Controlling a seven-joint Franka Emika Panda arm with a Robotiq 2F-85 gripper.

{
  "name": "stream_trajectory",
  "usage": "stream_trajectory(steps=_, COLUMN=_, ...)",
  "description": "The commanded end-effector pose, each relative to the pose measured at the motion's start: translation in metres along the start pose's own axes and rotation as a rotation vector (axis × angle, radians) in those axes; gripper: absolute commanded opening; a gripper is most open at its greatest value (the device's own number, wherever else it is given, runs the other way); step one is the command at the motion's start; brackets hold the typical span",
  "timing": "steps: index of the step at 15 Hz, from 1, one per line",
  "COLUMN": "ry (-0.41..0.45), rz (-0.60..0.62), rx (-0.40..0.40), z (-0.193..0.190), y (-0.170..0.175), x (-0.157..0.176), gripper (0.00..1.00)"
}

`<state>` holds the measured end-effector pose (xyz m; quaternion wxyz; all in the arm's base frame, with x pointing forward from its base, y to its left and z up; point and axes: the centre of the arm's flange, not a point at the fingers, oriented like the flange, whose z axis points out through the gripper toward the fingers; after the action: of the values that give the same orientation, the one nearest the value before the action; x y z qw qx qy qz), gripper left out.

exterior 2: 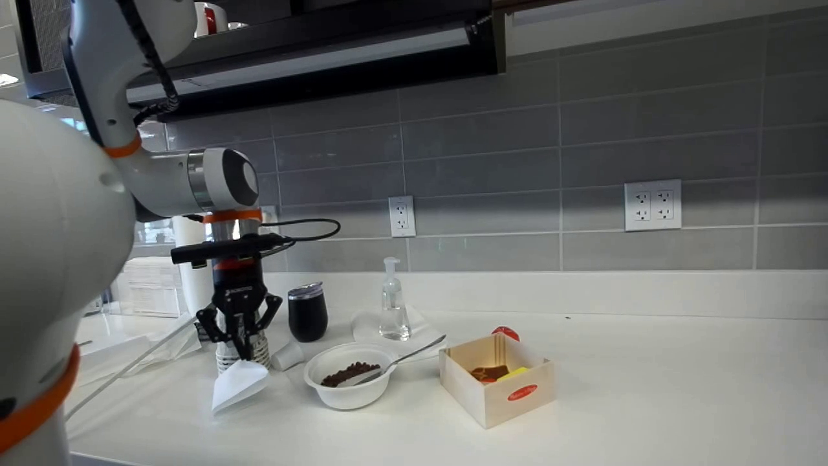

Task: Fold the napkin on the right side of the paper cups halfway and put the orange ball in the wooden box

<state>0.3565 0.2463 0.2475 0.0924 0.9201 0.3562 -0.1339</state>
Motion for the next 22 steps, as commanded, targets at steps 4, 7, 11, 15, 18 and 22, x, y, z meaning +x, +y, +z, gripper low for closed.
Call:
stream_trajectory(steps=4, ry=0.126, rz=0.071, rx=-0.116, z=0.004, y=-0.004, x=0.006, gripper=0.02)
stream_trajectory(steps=7, ry=0.171, rz=0.092, rx=-0.126, z=0.011, y=-0.010, x=0.006, gripper=0.02)
stream_trajectory(steps=11, ry=0.205, rz=0.117, rx=-0.132, z=0.021, y=-0.017, x=0.002, gripper=0.02)
stream_trajectory(steps=15, ry=0.235, rz=0.142, rx=-0.127, z=0.033, y=-0.023, x=-0.004, gripper=0.02)
stream_trajectory(steps=18, ry=0.273, rz=0.167, rx=-0.116, z=0.042, y=-0.029, x=-0.008, gripper=0.02)
stream_trajectory(steps=22, ry=0.311, rz=0.189, rx=-0.126, z=0.048, y=-0.035, x=-0.011, gripper=0.02)
